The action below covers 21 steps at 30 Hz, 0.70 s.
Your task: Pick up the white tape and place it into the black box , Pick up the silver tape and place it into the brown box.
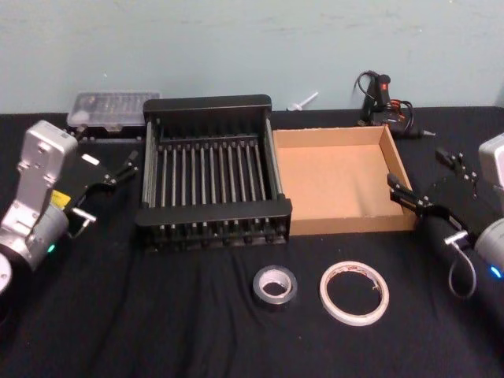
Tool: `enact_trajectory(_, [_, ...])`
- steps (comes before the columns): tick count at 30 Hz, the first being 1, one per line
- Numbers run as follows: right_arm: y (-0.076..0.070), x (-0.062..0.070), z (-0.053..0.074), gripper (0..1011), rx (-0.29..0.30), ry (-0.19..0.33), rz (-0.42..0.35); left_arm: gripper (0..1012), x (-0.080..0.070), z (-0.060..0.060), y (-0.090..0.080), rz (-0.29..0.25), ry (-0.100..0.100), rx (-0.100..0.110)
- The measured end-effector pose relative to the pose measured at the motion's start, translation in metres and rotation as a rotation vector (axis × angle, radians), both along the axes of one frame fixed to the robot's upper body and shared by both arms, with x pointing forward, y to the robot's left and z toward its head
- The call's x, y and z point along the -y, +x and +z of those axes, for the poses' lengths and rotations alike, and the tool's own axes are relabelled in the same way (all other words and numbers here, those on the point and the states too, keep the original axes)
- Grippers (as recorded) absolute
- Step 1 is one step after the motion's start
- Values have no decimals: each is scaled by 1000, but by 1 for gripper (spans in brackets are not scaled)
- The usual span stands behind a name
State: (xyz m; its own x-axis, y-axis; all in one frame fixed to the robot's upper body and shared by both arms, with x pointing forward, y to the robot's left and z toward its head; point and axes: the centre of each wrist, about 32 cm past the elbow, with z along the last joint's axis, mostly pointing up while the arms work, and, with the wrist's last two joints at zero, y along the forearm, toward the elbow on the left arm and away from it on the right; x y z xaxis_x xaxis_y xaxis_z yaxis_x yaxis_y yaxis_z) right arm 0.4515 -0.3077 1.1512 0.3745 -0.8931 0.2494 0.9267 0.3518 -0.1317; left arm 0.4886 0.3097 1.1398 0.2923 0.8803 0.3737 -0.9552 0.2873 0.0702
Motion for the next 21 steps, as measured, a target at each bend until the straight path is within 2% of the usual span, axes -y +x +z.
enact_trajectory(14, [-35,-4,17,1002,-118,22,109,1001,0,0,0,0,0,0])
enact_trajectory(21, [-47,-9,19,1002,-200,7,148,1001,0,0,0,0,0,0])
